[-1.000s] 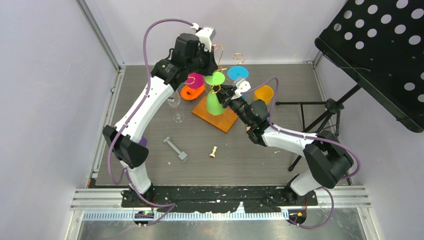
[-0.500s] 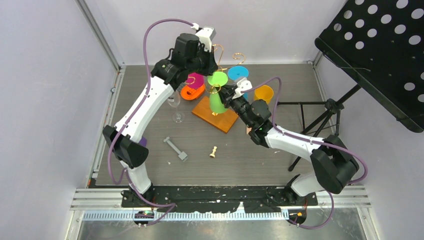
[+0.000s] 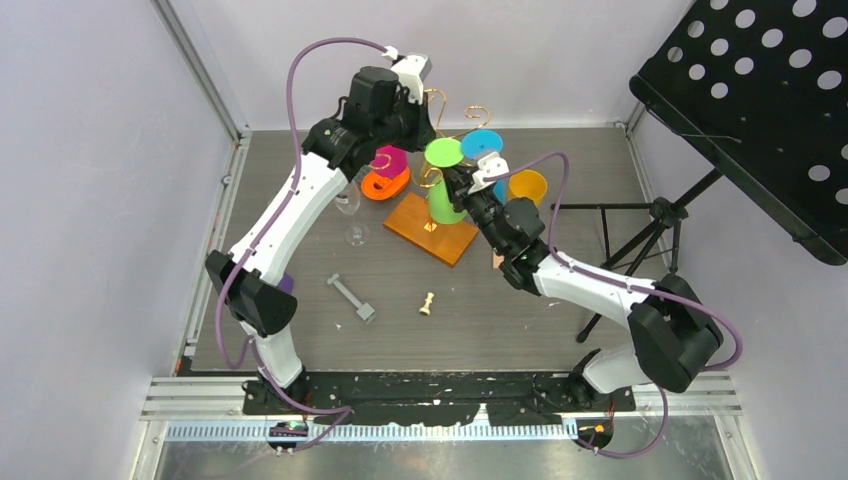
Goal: Place the wine glass upside down on the wine glass rack
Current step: Adjust the wine glass in the wine rack.
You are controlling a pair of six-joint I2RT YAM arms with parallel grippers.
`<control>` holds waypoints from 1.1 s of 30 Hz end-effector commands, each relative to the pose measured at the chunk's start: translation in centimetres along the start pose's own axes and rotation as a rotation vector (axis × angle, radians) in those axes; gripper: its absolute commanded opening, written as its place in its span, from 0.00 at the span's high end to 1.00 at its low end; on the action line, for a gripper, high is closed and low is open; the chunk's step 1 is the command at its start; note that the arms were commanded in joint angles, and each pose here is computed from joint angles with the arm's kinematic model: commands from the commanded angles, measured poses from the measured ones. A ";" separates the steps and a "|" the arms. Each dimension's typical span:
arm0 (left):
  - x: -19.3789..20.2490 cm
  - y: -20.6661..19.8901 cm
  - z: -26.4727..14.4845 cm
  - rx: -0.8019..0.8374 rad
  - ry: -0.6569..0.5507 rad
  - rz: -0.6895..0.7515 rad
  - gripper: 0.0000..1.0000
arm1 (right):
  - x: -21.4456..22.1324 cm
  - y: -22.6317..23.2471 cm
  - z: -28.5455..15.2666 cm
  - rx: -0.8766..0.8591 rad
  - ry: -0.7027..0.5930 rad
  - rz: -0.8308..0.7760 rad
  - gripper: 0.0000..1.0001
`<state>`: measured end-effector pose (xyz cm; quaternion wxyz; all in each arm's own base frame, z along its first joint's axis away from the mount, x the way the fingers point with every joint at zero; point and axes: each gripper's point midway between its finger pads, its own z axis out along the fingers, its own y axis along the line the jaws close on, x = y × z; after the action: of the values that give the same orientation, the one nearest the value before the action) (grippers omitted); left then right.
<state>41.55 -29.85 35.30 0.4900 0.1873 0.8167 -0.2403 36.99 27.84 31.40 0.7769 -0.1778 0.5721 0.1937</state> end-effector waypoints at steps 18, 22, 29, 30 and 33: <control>0.3 0.4 -1.3 -0.015 0.024 0.009 1.00 | -6.2 4.7 -0.4 -0.252 -0.103 0.068 0.94; 0.3 0.4 -1.4 -0.014 0.022 0.009 1.00 | -5.8 5.9 -0.8 -0.318 -0.095 0.069 0.94; 0.6 0.5 -1.3 -0.016 0.031 0.006 1.00 | -6.0 7.4 -1.7 -0.410 -0.120 0.091 0.94; 0.5 0.5 -1.3 -0.017 0.029 0.006 1.00 | -6.0 7.6 -1.9 -0.427 -0.124 0.091 0.94; 0.7 0.5 -1.3 -0.017 0.035 0.007 1.00 | -6.2 8.3 -2.5 -0.467 -0.133 0.101 0.94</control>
<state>41.19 -29.61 35.30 0.4862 0.1884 0.8192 -0.2389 32.41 32.44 32.46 0.7273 -0.2850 0.5371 0.3183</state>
